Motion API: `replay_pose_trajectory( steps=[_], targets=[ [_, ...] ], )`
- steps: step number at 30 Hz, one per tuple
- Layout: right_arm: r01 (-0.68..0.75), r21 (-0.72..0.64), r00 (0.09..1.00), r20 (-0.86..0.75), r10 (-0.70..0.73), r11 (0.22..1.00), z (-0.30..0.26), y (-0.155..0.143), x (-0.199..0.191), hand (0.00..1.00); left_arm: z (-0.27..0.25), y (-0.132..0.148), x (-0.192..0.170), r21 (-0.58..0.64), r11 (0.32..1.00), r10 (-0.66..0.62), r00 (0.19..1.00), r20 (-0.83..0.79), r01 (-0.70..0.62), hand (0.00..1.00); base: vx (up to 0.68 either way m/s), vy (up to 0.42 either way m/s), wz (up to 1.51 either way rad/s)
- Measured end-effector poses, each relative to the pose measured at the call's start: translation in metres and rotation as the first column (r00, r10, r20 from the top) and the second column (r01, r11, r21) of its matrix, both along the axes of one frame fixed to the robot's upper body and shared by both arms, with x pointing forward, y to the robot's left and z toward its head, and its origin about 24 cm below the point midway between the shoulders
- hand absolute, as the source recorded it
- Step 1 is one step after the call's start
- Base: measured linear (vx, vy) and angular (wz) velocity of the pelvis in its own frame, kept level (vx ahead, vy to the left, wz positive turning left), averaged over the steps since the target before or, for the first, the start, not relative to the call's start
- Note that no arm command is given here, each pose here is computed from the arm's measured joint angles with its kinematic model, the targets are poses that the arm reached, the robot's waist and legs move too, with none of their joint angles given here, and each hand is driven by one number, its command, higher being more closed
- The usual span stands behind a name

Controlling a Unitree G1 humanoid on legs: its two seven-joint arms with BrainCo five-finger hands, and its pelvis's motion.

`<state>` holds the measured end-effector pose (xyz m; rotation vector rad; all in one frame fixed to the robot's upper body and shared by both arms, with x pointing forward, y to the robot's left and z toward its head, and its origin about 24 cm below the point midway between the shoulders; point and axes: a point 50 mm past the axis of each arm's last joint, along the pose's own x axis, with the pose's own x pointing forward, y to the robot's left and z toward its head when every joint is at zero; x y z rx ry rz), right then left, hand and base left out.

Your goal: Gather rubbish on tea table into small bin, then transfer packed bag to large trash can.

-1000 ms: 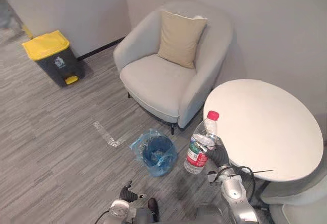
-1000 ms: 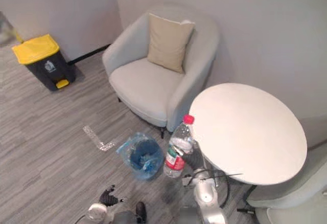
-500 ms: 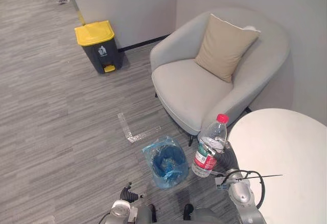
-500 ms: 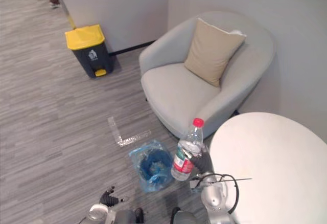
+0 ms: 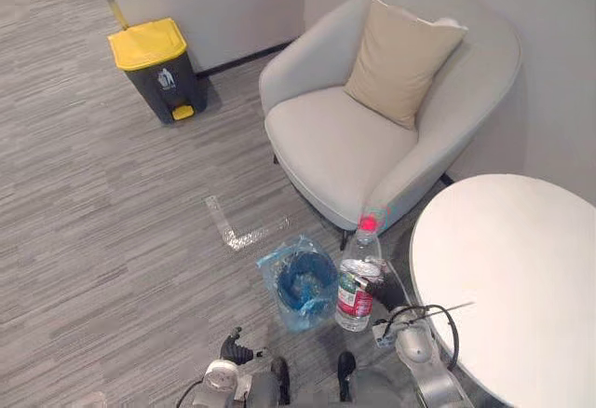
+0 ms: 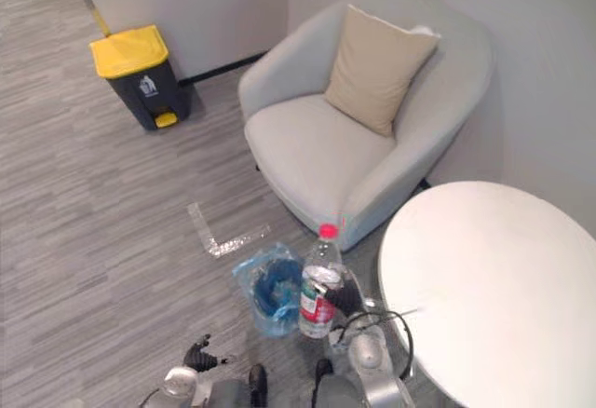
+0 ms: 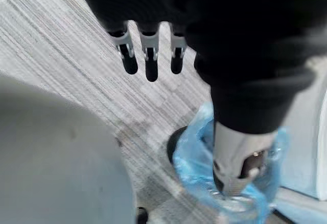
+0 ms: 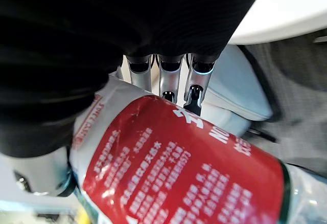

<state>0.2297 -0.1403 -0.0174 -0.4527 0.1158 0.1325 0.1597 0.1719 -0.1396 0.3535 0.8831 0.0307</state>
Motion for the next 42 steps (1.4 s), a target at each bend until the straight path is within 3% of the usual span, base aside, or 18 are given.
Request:
replay_pose_trajectory(
  steps=[10,18,25,30,42],
  targets=[
    [-0.011,-0.135,0.955,0.291,0.05,0.991,0.072,0.01,0.075,1.0,0.044,-0.003,0.075,-0.123,0.971,0.231,0.938,0.257,-0.205,0.0,-0.2,-0.014,0.17],
    [0.111,-0.122,0.852,0.523,-0.031,0.986,0.139,0.002,0.107,1.0,0.096,-0.013,0.122,-0.252,0.941,0.321,0.822,0.47,-0.224,0.0,-0.13,-0.017,0.31],
    [0.188,-0.07,0.679,0.73,-0.078,0.98,0.212,-0.009,0.115,1.0,0.141,-0.017,0.125,-0.327,0.936,0.325,0.679,0.658,-0.131,0.0,-0.03,0.0,0.21],
    [0.214,-0.05,0.619,0.78,-0.096,0.976,0.234,-0.011,0.118,1.0,0.143,-0.015,0.116,-0.314,0.943,0.302,0.67,0.678,-0.108,0.0,0.0,0.0,0.12],
    [0.254,-0.028,0.58,0.804,-0.129,0.967,0.261,-0.023,0.129,1.0,0.153,-0.025,0.115,-0.297,0.955,0.238,0.648,0.723,-0.019,0.0,-0.01,-0.003,0.08]
  ],
)
